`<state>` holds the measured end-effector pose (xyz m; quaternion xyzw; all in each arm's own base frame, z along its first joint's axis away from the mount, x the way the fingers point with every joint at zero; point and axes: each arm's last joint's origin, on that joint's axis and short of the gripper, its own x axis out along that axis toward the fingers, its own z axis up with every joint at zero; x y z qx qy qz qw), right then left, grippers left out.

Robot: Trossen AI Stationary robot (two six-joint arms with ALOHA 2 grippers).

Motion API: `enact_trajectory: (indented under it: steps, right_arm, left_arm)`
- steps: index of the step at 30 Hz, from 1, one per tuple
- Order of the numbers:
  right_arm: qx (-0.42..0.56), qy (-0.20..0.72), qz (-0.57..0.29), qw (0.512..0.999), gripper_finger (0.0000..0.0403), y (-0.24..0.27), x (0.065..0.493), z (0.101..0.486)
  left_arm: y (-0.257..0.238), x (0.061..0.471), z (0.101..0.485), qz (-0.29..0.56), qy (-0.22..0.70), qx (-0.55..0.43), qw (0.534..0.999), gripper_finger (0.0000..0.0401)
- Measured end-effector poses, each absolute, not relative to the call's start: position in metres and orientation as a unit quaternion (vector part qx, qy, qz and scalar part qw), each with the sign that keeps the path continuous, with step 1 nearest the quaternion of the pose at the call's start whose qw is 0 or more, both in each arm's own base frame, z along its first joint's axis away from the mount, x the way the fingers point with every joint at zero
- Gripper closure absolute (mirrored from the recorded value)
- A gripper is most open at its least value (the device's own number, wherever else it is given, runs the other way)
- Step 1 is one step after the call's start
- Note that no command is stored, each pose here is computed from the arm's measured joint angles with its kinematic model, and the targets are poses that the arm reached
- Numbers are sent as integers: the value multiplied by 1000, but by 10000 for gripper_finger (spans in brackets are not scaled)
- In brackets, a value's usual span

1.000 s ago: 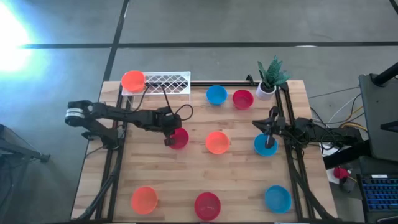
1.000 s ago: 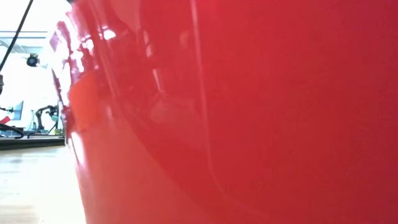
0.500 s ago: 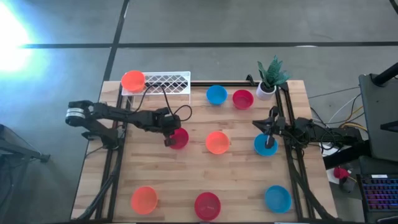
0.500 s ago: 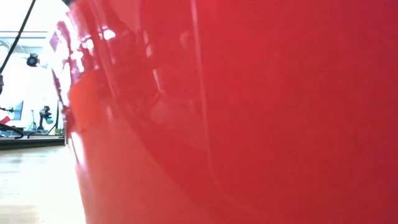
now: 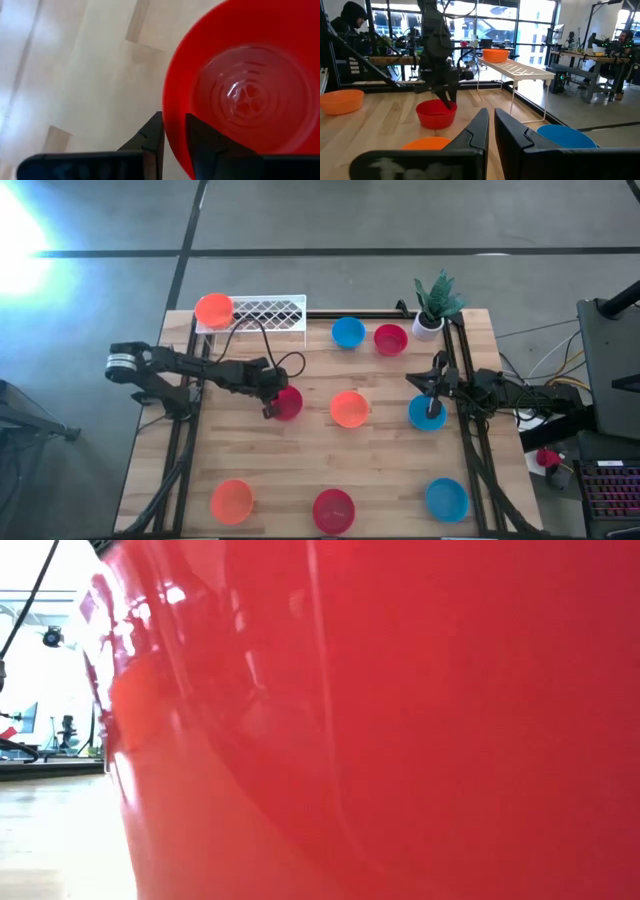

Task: Pick & Place Mini bowls
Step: Put the middle red bowl on the shelf

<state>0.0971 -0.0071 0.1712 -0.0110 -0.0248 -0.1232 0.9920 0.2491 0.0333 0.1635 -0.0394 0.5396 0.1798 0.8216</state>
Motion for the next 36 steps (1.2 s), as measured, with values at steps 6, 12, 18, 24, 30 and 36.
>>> enact_trajectory:
  steps: [6,12,18,24,30,36]
  right_arm:
    - [-10,-25,-123,992,374,-7,97,171]
    - [-10,-25,-123,992,374,-7,97,171]
    - [-11,-25,-123,992,374,-7,97,171]
    - [-11,-25,-123,992,374,-7,97,171]
    - [-11,-24,-123,992,374,-7,97,171]
    - [-14,-23,-123,992,374,-7,97,171]
  left_arm:
    - [32,250,165,169,535,-63,826,385]
    - [32,254,170,170,527,-73,830,397]
    - [34,264,185,174,506,-79,841,400]
    - [34,275,209,172,492,-88,849,401]
    - [38,281,237,171,496,-85,847,401]
    - [47,286,269,182,477,-91,855,401]
